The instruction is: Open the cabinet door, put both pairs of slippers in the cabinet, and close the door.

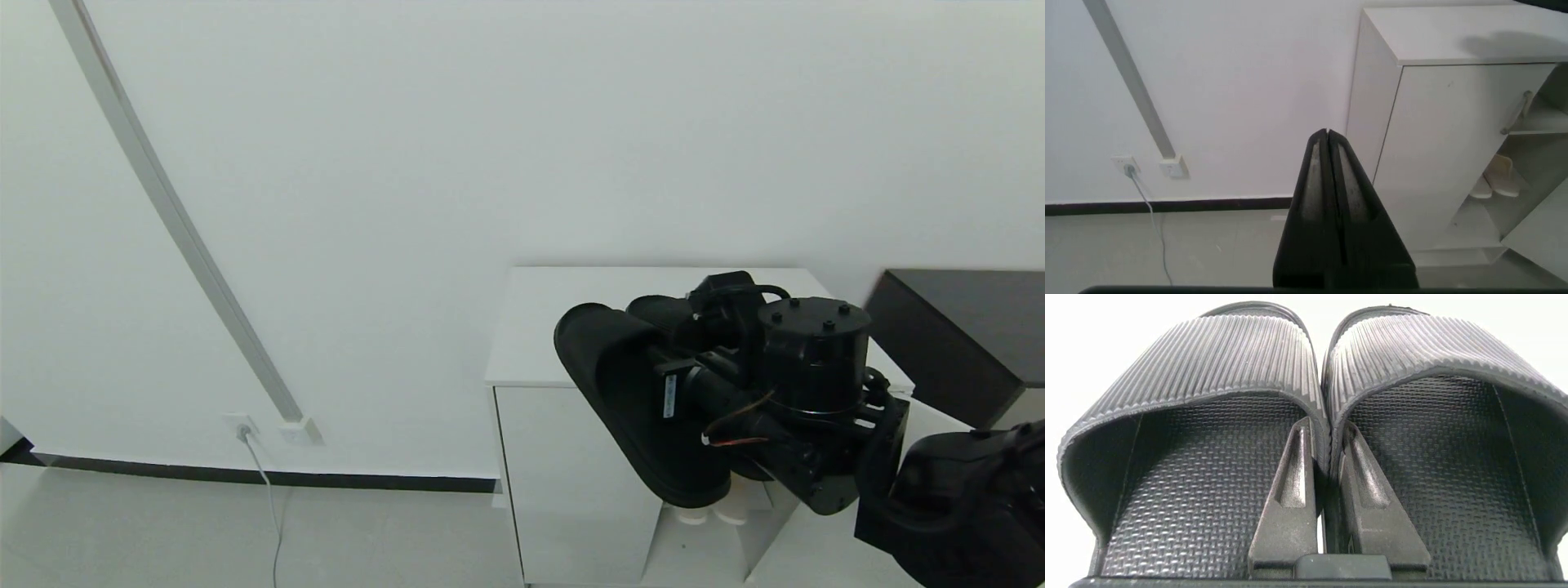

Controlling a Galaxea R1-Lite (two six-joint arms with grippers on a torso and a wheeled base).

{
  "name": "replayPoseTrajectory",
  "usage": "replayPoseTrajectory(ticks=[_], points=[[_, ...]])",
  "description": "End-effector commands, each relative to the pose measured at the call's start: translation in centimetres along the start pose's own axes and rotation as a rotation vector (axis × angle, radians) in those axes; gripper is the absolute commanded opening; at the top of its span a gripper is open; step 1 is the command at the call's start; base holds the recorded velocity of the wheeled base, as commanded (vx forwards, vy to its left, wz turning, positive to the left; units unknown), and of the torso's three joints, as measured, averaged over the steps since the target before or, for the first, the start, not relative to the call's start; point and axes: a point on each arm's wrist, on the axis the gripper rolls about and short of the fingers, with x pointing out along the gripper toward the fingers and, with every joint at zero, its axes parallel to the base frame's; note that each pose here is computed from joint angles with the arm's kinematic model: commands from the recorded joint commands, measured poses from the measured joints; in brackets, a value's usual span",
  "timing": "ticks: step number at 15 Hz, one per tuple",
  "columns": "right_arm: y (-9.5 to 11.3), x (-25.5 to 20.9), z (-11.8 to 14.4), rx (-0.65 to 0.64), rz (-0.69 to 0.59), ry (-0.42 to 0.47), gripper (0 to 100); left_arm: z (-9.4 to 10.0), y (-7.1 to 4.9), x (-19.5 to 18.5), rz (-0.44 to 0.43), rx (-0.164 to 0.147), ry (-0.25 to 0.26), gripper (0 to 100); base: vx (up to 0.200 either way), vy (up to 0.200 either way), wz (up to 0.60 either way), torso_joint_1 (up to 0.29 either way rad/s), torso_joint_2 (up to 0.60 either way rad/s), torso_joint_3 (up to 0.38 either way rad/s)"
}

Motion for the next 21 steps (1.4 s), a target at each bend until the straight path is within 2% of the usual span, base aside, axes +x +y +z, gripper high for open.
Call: replayPoseTrajectory(ticks=[1,4,7,17,21], points=[[0.01,0.07,-0.18,-0.002,-0.001,0.006,0,0.0,0.0,0.0,-0.001,0.001,0.0,0,-0.2,0.0,0.0,-0.017,0.0,0.007],[0.02,0.11,-0.36,-0.005,0.006,0.012,0,0.0,0.0,0.0,-0.001,0.001,0.0,0,-0.067,0.0,0.0,-0.002,0.0,0.001],[-0.49,-0.24,-0.57,-0.005,0.08,0.032,0,0.0,0.0,0.0,-0.001,0.001,0.0,0,0.0,0.0,0.0,0.0,0.0,0.0],[-0.71,-0.14,-0.99,-0.008,0.073,0.045,0,0.0,0.0,0.0,-0.001,0.001,0.0,0,0.0,0.0,0.0,0.0,0.0,0.0],[-0.7,-0.08,-1.08,-0.009,0.073,0.047,0,0.0,0.0,0.0,-0.001,-0.001,0.0,0,0.0,-0.2,0.0,-0.001,0.0,0.001]])
